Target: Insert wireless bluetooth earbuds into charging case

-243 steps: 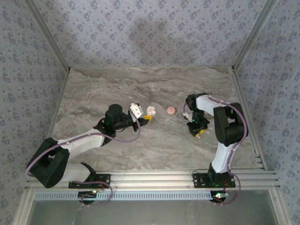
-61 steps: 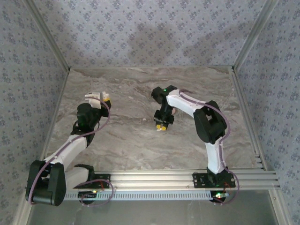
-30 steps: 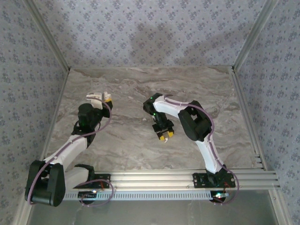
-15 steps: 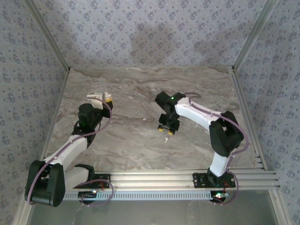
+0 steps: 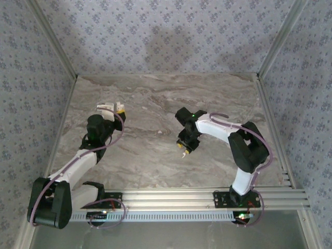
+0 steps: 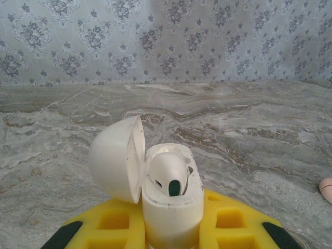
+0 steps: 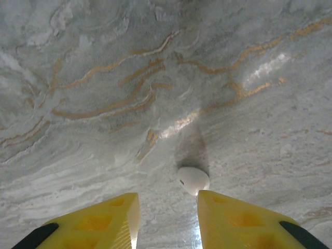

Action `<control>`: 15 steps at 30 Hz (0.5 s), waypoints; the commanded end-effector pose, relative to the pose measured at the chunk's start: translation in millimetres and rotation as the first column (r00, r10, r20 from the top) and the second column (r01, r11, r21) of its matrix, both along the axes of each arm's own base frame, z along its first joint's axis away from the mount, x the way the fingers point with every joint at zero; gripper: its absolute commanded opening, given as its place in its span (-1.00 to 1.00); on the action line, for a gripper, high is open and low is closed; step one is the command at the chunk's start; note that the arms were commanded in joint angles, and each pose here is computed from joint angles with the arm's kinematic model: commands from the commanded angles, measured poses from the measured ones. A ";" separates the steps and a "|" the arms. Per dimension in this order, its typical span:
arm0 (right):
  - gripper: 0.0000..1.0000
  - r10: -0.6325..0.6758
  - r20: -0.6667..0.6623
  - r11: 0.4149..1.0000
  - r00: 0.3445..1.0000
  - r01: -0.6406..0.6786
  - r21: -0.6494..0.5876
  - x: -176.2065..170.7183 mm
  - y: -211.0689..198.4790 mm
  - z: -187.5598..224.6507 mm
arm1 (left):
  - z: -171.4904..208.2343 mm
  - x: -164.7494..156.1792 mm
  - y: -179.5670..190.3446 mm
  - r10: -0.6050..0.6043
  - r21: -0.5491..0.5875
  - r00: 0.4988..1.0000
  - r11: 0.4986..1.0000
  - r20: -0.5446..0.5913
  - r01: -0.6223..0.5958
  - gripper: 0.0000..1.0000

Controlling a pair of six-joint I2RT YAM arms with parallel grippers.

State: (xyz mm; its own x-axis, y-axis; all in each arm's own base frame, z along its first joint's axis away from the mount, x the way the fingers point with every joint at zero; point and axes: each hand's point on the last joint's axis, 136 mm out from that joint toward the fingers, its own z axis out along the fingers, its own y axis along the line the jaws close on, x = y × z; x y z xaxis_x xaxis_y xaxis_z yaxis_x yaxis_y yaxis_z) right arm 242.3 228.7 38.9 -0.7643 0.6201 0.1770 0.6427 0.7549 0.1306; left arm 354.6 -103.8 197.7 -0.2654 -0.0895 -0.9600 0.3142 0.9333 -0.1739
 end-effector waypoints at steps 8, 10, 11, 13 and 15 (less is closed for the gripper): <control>-0.31 -0.042 -0.082 0.998 0.996 0.039 -0.044 -16.9 -10.6 -22.7 | 11.3 0.4 -6.3 -0.027 0.003 0.999 1.000 0.035 0.027 -0.69; -0.32 -0.041 -0.089 0.998 0.995 0.037 -0.048 -19.0 -11.8 -24.4 | 10.7 0.6 -6.2 -0.026 0.003 0.999 1.000 0.034 0.026 -0.69; -0.32 -0.041 -0.094 0.998 0.995 0.037 -0.050 -20.4 -12.5 -25.5 | 10.7 0.6 -6.3 -0.027 0.003 0.999 1.000 0.033 0.027 -0.69; -0.32 -0.038 -0.098 0.998 0.994 0.033 -0.052 -21.8 -12.1 -26.6 | 10.4 0.8 -6.3 -0.026 0.002 0.999 1.000 0.032 0.026 -0.69; -0.32 -0.032 -0.101 0.999 0.994 0.028 -0.046 -22.8 -9.6 -27.0 | 10.0 0.5 -6.4 -0.027 0.002 0.999 1.000 0.031 0.027 -0.69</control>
State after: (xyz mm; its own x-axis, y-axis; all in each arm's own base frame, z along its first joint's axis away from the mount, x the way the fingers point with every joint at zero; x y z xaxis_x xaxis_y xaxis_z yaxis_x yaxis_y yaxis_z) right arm 229.6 223.0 20.2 -0.7438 0.6356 0.2067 0.6607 0.7460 0.0835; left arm 354.2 -105.3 197.5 -0.2662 -0.0884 -0.9599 0.3183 0.9319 -0.1741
